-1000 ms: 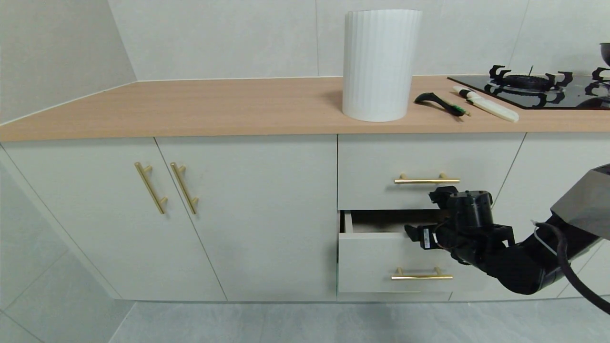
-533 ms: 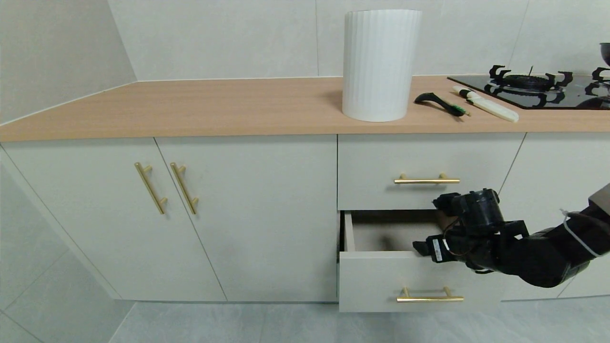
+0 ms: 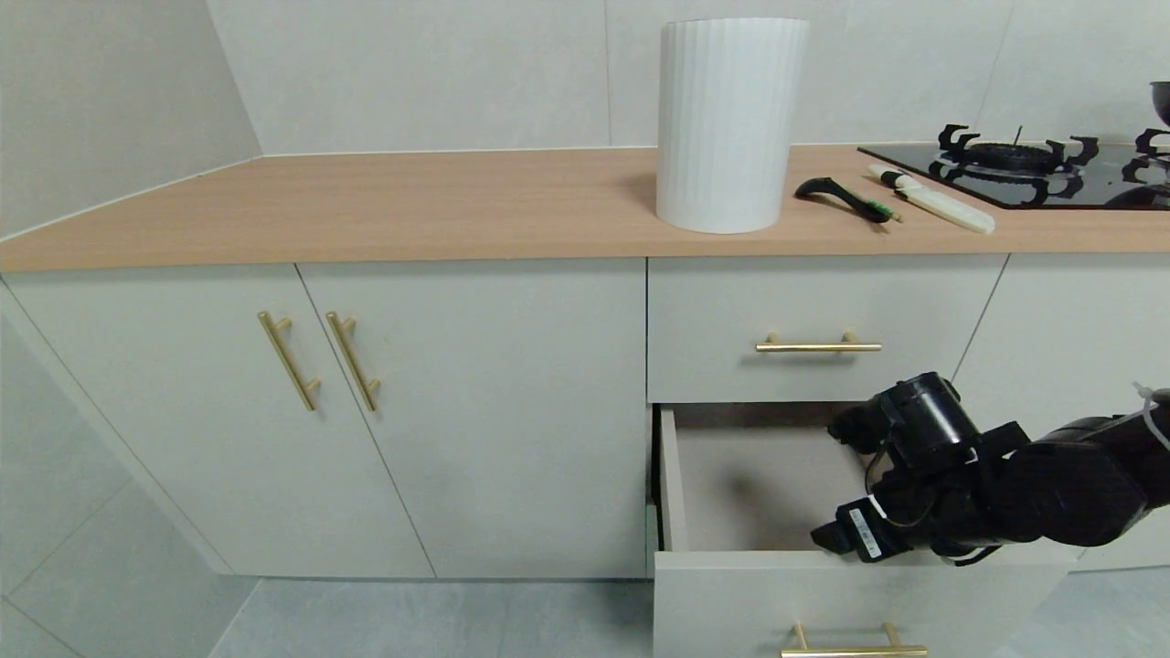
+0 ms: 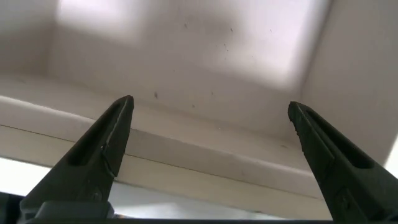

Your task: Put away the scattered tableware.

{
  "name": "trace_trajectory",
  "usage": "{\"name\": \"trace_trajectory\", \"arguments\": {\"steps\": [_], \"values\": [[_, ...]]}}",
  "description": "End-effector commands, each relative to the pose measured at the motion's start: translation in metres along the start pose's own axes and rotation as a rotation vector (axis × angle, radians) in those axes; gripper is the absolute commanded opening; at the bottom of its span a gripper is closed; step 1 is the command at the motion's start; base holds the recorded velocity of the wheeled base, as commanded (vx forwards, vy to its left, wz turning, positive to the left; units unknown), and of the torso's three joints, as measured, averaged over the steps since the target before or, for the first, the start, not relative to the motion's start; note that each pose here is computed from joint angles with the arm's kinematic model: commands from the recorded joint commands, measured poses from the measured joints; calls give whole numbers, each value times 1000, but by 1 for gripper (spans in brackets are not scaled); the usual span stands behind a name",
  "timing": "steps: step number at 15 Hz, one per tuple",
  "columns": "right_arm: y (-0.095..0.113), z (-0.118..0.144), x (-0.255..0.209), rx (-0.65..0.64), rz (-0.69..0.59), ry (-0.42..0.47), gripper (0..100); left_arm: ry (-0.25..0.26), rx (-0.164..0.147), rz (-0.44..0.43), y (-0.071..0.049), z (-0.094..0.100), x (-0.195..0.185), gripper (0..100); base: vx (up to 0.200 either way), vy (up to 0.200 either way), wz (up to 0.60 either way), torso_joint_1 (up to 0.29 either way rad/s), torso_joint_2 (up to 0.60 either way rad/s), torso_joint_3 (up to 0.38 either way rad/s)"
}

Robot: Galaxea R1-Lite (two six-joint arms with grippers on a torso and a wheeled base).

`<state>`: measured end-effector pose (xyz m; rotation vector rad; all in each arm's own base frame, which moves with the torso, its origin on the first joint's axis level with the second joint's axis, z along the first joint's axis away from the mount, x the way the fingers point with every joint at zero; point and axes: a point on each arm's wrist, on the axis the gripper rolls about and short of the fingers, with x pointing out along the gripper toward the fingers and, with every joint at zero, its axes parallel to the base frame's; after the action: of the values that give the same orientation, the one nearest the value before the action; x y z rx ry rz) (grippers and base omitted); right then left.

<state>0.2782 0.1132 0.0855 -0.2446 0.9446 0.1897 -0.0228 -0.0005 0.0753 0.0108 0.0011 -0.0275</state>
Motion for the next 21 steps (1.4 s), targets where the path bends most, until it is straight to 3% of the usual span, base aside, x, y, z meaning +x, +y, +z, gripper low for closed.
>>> {"name": "trace_trajectory", "arguments": {"steps": [1,13,18,20,21], "values": [[2,1,-6,-16,7,-1,100,0,0,0,0,0,0,100,0,0,0,0,0,0],[17,-39,-45,-326,60,332,100,0,0,0,0,0,0,100,0,0,0,0,0,0],[18,-39,-45,-330,53,338,100,0,0,0,0,0,0,100,0,0,0,0,0,0],[17,-27,-49,-295,45,280,100,0,0,0,0,0,0,100,0,0,0,0,0,0],[14,-16,-57,-204,28,223,100,0,0,0,0,0,0,100,0,0,0,0,0,0]]}}
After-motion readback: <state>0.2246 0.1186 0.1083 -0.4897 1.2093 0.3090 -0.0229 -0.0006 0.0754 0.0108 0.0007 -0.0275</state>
